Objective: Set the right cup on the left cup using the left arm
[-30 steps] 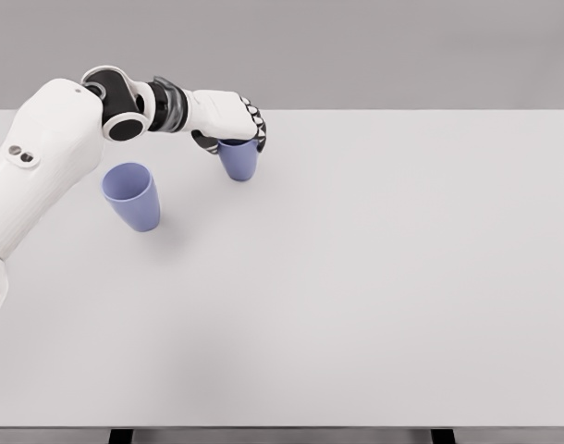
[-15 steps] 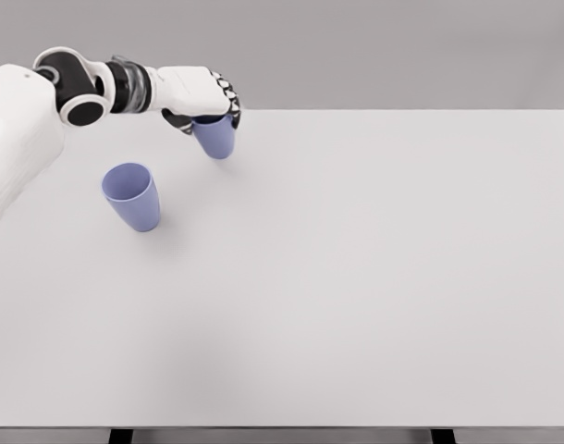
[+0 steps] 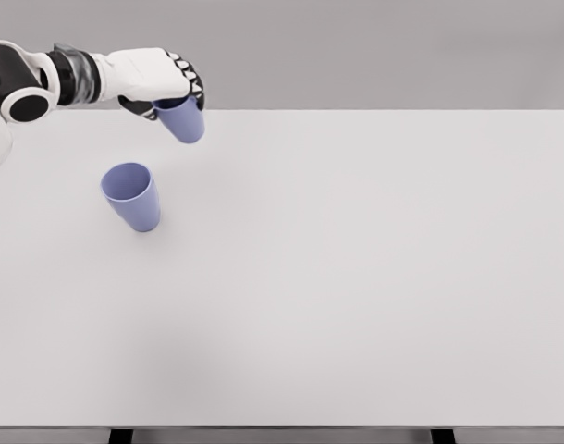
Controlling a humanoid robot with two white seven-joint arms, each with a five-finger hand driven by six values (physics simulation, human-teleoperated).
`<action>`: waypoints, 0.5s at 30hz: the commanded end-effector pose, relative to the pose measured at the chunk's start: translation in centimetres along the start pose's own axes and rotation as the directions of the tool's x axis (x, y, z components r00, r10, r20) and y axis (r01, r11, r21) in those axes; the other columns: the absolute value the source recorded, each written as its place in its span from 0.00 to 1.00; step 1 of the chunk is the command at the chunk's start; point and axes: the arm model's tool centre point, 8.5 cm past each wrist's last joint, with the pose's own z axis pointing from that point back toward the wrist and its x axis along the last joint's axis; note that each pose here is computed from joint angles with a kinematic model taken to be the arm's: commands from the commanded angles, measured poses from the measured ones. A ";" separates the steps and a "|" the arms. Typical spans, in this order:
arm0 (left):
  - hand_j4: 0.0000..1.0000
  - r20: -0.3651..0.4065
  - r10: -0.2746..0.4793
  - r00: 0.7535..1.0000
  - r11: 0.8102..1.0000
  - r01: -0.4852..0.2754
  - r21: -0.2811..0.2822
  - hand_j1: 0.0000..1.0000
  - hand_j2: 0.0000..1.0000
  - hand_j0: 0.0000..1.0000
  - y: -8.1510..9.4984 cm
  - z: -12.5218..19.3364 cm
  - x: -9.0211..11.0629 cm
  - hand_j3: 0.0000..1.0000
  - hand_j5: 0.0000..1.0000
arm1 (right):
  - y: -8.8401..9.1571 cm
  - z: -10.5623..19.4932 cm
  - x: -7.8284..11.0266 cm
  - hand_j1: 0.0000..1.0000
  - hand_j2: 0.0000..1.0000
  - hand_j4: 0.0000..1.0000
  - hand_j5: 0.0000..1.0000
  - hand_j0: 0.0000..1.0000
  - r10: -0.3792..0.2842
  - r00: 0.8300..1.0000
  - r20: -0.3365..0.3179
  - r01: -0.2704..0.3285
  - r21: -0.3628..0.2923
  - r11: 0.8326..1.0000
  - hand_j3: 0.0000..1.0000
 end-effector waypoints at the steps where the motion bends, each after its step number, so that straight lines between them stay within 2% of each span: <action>1: 0.66 -0.021 -0.002 1.000 1.000 0.002 0.018 0.66 0.66 0.66 0.4 1.1 -0.7 0.66 0.66 | 0.0 0.0 0.0 1.00 1.00 1.00 1.00 1.00 -0.001 1.000 0.000 0.001 0.000 1.000 1.00; 6: 0.66 -0.043 0.007 0.999 1.000 -0.006 0.025 0.66 0.66 0.66 -0.2 2.5 -1.5 0.66 0.66 | 0.0 0.0 0.0 1.00 1.00 1.00 1.00 1.00 -0.001 1.000 0.000 0.001 0.000 1.000 1.00; 7: 0.66 -0.049 0.013 0.999 1.000 -0.012 0.020 0.66 0.66 0.66 -0.8 3.0 -1.6 0.66 0.66 | 0.0 0.0 0.0 1.00 1.00 1.00 1.00 1.00 -0.001 1.000 0.000 0.001 0.000 1.000 1.00; 11: 0.66 -0.049 0.010 0.999 1.000 -0.008 0.021 0.66 0.66 0.66 -1.0 3.4 -1.5 0.66 0.66 | 0.0 0.0 0.0 1.00 1.00 1.00 1.00 1.00 -0.001 1.000 0.000 0.001 0.000 1.000 1.00; 15: 0.66 -0.081 0.016 0.997 0.999 -0.014 0.030 0.66 0.66 0.66 -1.3 4.9 -2.6 0.66 0.66 | 0.0 0.0 0.0 1.00 1.00 1.00 1.00 1.00 -0.001 1.000 0.000 0.001 0.000 1.000 1.00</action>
